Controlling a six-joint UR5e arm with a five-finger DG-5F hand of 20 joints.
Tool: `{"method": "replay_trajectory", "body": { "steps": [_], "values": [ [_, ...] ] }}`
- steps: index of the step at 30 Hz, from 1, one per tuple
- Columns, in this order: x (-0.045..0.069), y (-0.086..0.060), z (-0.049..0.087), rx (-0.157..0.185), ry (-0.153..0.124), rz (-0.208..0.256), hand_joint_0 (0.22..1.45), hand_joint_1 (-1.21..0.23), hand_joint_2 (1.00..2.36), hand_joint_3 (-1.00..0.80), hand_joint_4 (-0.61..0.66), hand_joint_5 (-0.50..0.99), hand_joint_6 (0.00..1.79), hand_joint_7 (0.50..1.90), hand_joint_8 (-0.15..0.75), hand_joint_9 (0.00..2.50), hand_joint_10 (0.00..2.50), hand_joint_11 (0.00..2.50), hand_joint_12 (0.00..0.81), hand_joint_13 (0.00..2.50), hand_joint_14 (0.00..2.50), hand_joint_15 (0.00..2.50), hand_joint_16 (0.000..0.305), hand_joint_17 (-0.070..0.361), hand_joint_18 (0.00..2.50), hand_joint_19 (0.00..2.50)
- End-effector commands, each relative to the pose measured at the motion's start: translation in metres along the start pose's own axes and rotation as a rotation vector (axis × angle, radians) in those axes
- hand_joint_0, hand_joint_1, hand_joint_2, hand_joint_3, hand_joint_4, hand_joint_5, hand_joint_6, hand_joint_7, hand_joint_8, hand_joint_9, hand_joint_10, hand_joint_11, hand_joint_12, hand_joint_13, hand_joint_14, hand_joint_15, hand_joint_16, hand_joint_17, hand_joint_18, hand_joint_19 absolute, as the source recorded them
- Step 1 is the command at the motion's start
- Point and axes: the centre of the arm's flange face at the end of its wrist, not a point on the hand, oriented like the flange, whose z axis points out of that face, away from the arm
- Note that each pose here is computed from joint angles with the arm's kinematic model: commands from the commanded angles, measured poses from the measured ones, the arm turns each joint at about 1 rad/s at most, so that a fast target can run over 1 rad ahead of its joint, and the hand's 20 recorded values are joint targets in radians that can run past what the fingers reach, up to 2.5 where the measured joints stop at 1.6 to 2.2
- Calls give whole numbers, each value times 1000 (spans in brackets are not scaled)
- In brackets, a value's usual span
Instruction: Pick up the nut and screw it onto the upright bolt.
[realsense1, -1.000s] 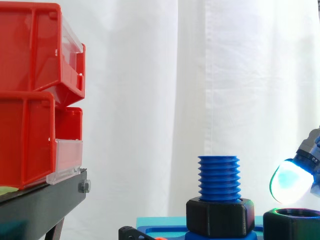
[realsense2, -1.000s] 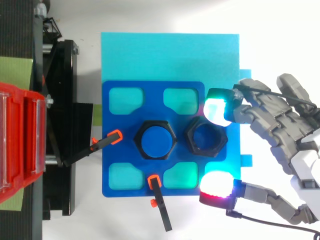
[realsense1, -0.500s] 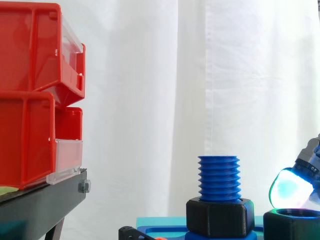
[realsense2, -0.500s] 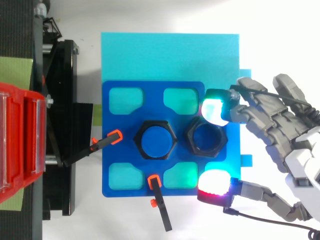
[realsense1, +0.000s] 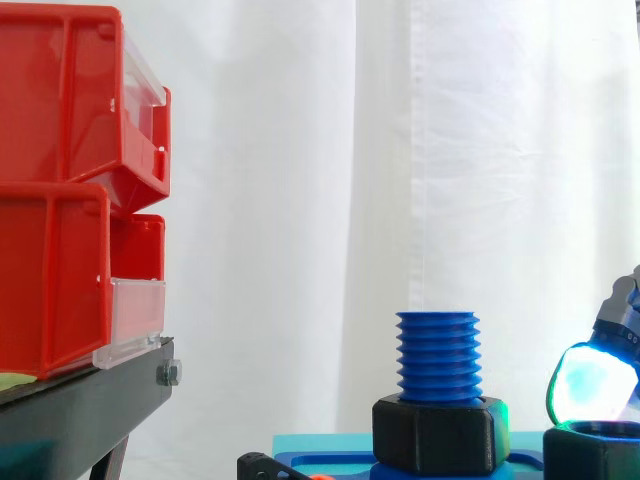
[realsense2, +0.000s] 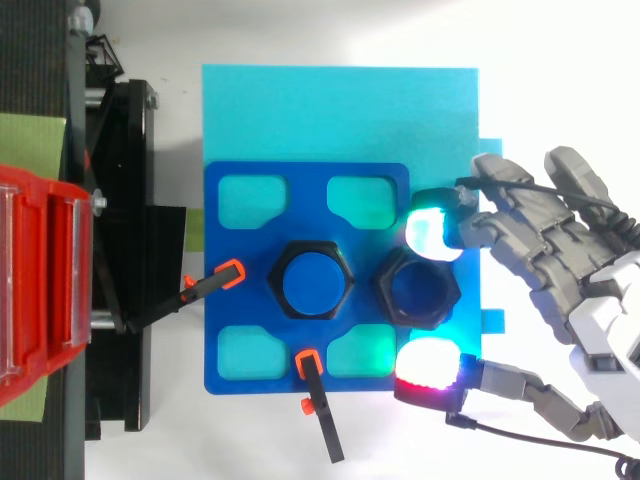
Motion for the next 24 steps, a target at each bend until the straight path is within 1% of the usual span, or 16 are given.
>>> {"method": "replay_trajectory", "body": {
  "steps": [1, 8, 12, 14, 17, 24],
  "values": [
    [0, -1, 1, 1, 0, -2, 446, -725, 1000, -500, 255, -218, 503, 1019, 274, 344, 0, 0, 353, 404, 0, 0, 43, 97, 191, 0],
    [0, -1, 1, 0, 1, -4, 466, -702, 1000, -500, 258, -212, 502, 1051, 269, 355, 0, 0, 347, 415, 0, 0, 42, 94, 205, 0],
    [0, -2, 3, -5, -1, -6, 470, -699, 1000, -500, 253, -211, 502, 1053, 269, 358, 0, 0, 346, 422, 0, 0, 42, 93, 212, 0],
    [0, -3, 4, -9, 3, -18, 470, -699, 1000, -500, 253, -211, 503, 1054, 268, 357, 0, 0, 345, 426, 0, 0, 42, 93, 214, 0],
    [0, -5, 5, -10, 4, -21, 471, -693, 1000, -500, 257, -210, 502, 1059, 268, 358, 0, 0, 346, 427, 0, 0, 41, 93, 216, 0],
    [-1, -8, 11, -5, 0, -14, 484, -667, 1000, -500, 241, -209, 503, 1062, 264, 354, 0, 0, 340, 416, 0, 0, 41, 92, 207, 0]
  ]
}}
